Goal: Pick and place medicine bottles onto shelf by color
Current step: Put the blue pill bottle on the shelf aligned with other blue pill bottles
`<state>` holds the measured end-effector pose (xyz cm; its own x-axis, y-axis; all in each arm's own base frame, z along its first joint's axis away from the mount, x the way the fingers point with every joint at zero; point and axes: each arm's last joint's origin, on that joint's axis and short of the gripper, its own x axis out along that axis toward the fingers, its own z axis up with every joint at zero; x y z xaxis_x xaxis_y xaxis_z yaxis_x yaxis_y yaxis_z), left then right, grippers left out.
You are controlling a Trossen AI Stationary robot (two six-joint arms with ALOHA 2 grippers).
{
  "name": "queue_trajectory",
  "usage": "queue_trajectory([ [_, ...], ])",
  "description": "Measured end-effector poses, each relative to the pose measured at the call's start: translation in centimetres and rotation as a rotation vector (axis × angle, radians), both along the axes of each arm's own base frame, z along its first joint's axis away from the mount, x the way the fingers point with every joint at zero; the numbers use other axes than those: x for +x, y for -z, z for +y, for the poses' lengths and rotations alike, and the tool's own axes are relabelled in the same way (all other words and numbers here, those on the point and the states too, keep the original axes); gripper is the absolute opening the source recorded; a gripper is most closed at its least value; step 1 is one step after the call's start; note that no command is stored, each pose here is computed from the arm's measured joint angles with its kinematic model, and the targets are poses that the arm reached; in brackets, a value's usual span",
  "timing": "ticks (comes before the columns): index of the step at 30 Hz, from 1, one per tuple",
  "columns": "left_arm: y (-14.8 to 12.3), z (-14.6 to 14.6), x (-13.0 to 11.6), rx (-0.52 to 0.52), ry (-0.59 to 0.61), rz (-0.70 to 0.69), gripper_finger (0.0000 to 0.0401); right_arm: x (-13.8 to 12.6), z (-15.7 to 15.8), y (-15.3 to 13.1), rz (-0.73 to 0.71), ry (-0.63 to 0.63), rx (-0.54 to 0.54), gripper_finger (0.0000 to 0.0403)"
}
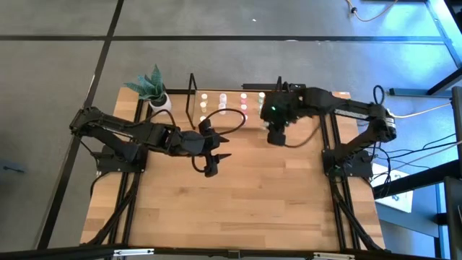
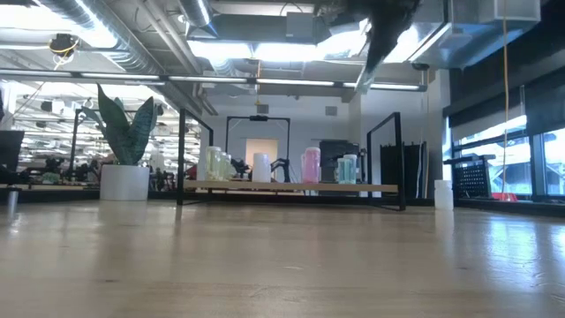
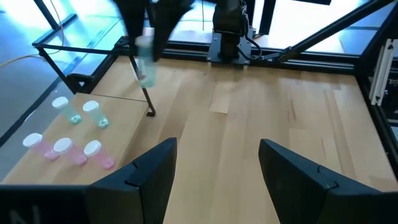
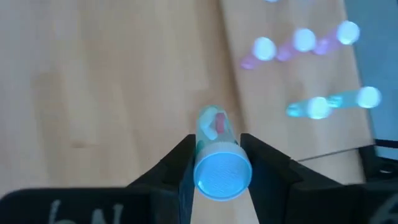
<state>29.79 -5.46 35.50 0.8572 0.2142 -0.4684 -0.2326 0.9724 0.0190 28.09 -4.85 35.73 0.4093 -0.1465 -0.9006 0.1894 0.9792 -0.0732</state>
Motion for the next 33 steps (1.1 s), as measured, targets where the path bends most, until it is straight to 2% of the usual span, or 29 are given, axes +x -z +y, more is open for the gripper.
queue_trajectory([
  [6, 0.0, 0.2, 0.0, -0.001, -0.008, 0.0, 0.0221, 1.6, -3.7, 2.7, 0.113, -0.006, -0.015, 0.0119],
  [13, 0.0, 0.8, 0.1, -0.001, -0.028, 0.0, 0.0221, 3.9, -6.1, 6.5, 0.21, -0.068, -0.005, 0.0119],
  [18, 0.0, 1.2, 0.2, -0.001, -0.041, 0.0, 0.0221, 4.9, -7.2, 8.8, 0.28, -0.086, 0.008, 0.0119],
  [22, 0.0, 1.3, 0.2, -0.001, -0.046, 0.0, 0.0221, 5.3, -8.0, 10.1, 0.344, -0.077, -0.039, 0.0119],
  [33, 0.0, 1.3, 0.2, -0.001, -0.046, 0.0, 0.0221, 6.2, -8.7, 12.2, 0.391, -0.115, -0.04, 0.0119],
])
